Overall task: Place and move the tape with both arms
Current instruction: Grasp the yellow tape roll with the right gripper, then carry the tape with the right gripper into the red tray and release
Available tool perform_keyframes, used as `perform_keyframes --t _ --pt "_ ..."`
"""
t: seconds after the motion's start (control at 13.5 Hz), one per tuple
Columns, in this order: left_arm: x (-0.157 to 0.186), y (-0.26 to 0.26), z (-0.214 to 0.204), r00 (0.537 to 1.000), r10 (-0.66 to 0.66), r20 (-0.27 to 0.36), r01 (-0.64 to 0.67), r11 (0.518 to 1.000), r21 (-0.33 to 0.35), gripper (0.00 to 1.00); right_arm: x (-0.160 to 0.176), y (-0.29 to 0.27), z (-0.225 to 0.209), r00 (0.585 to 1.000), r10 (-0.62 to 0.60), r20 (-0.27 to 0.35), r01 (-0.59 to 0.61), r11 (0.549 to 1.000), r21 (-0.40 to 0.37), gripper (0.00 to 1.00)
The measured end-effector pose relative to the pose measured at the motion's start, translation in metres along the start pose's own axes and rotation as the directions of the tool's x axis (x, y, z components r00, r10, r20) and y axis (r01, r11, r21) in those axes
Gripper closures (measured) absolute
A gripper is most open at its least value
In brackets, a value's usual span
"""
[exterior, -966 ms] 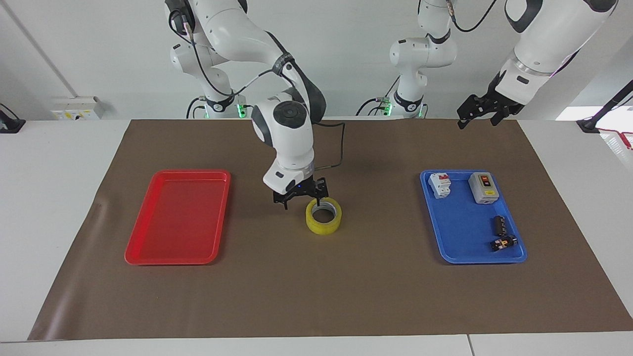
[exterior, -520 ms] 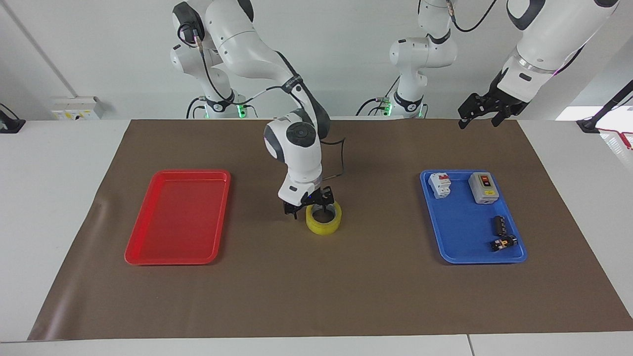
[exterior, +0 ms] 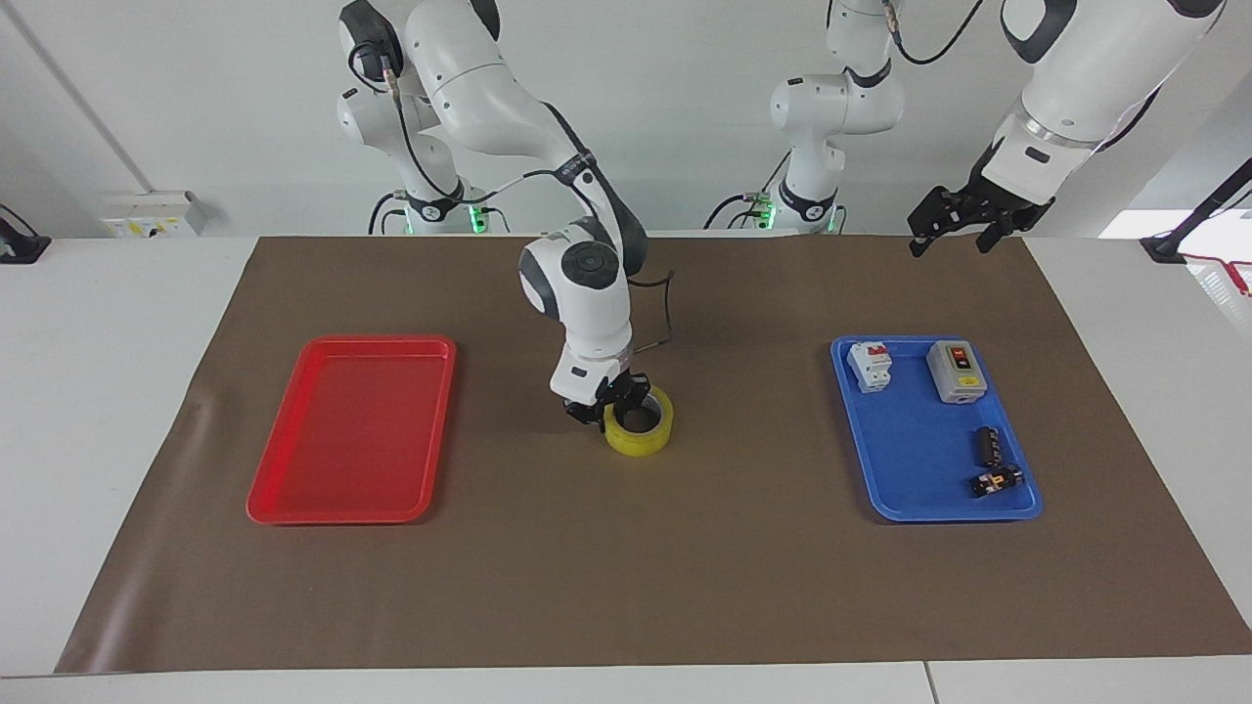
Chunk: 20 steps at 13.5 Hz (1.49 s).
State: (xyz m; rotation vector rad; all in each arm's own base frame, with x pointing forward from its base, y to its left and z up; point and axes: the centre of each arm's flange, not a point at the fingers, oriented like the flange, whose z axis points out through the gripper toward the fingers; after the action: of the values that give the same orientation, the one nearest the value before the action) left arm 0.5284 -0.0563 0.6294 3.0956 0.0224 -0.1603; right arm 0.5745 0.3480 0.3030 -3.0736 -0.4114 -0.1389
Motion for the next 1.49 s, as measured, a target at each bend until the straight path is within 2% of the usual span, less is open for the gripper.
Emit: perform_keyframes --t 0.3,0.52,0.74,0.89,1.11,1.49 --pt "0.001 -0.005 0.001 1.000 0.000 0.002 0.000 1.000 0.000 0.00 0.023 0.041 -0.046 0.995 0.058 0.077 -0.054 0.997 -0.057 0.78" --pt "0.001 -0.004 0.001 1.000 0.001 0.003 -0.001 1.000 0.000 0.00 0.028 0.129 -0.096 0.991 0.051 0.127 -0.038 0.994 -0.098 0.78" --pt "0.001 -0.008 0.001 1.000 -0.005 0.002 0.005 1.000 -0.001 0.00 0.006 0.229 -0.127 0.984 -0.041 0.171 0.056 0.995 -0.078 0.78" --pt "0.001 -0.011 0.001 1.000 -0.009 0.004 0.009 1.000 -0.001 0.00 -0.015 0.292 -0.120 0.980 -0.097 0.172 0.109 0.992 -0.061 0.78" --pt "0.001 -0.014 0.001 1.000 -0.010 0.005 0.010 1.000 0.000 0.00 -0.051 0.357 -0.080 0.977 -0.172 0.129 0.181 0.982 -0.058 0.78" --pt "0.001 -0.014 0.002 1.000 -0.009 0.004 0.009 1.000 0.016 0.00 -0.098 0.395 -0.044 0.969 -0.230 0.094 0.237 0.969 -0.066 0.78"
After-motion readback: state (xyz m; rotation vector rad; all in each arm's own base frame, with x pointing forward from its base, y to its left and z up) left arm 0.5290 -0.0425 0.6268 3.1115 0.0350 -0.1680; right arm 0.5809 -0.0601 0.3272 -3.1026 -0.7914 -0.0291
